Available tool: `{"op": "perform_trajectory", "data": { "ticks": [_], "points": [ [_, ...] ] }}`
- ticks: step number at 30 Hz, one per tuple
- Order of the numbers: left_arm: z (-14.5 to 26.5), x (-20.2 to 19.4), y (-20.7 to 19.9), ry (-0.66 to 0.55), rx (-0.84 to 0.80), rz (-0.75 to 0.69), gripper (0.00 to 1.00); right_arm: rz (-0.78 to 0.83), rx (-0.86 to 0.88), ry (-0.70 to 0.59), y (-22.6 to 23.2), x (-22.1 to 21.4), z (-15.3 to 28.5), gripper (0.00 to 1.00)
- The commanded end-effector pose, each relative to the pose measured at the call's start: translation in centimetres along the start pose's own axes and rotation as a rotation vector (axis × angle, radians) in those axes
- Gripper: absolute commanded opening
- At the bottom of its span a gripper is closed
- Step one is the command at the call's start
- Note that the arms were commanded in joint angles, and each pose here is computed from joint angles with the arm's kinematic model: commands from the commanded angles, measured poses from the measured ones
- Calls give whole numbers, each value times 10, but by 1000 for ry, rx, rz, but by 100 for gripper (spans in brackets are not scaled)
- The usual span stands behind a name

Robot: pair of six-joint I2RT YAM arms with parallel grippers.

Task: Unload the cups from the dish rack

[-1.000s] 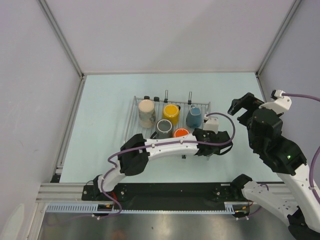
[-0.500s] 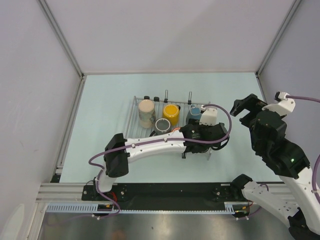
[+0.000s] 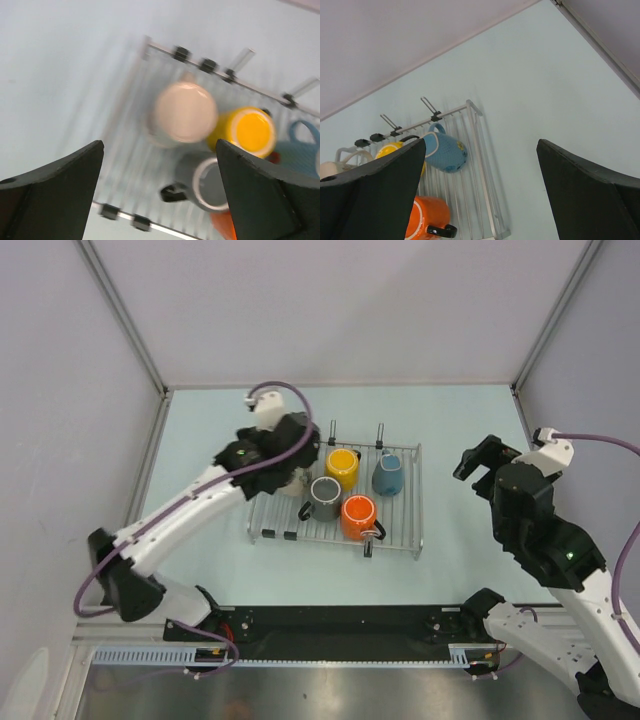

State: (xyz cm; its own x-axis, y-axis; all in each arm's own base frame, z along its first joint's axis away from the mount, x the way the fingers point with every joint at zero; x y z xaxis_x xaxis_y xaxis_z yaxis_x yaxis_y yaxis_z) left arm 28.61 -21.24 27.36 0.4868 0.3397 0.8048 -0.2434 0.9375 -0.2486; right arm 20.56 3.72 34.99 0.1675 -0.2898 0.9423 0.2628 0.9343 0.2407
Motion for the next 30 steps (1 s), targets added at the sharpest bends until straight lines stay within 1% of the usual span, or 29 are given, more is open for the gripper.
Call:
{"op": "perform_trajectory", "data": {
  "ticks": [1, 3, 7, 8, 10, 11, 12, 14, 17, 22, 30],
  "points": [
    [2, 29, 70, -42, 133, -59, 99, 9, 7, 38, 6, -19, -9, 100],
    [-11, 28, 95, -3, 202, -69, 99, 16, 3, 60, 7, -32, -14, 100],
    [-32, 9, 117, 74, 262, -81, 99, 24, 3, 89, 10, -47, -21, 100],
    [-37, -1, 123, 102, 271, -89, 99, 23, 2, 91, 10, -49, -21, 100],
    [-49, -4, 128, 118, 266, -65, 100, 28, 2, 103, 10, -55, -23, 100],
    [-58, -14, 131, 166, 266, -60, 100, 28, 1, 105, 10, -56, -23, 100],
    [-65, -11, 141, 173, 290, -27, 99, 32, 0, 110, 9, -58, -23, 100],
    [-74, -14, 147, 202, 297, -16, 98, 43, 0, 119, 9, -61, -24, 100],
    [-84, -19, 143, 218, 267, -17, 98, 58, -12, 124, 7, -67, -26, 100],
    [-94, -38, 139, 285, 227, -32, 97, 79, -23, 149, 9, -81, -34, 100],
    [-96, -54, 136, 318, 161, -40, 96, 95, -35, 188, 14, -102, -46, 100]
  ]
}}
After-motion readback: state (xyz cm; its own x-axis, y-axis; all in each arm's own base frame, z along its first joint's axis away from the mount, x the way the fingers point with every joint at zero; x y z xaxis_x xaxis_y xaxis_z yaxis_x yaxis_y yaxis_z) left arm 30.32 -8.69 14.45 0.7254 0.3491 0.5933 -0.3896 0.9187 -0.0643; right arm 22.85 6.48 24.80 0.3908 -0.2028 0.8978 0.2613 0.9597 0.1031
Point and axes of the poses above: each gripper's point midway between its finger pads, its own z axis back along the fingers, its own y axis along the line the jaws close on, x = y × z, the point moved 3 cm from there along z, back along the fingers, and after that the axes turned 7 degrees about z, right-handed, at the moved point
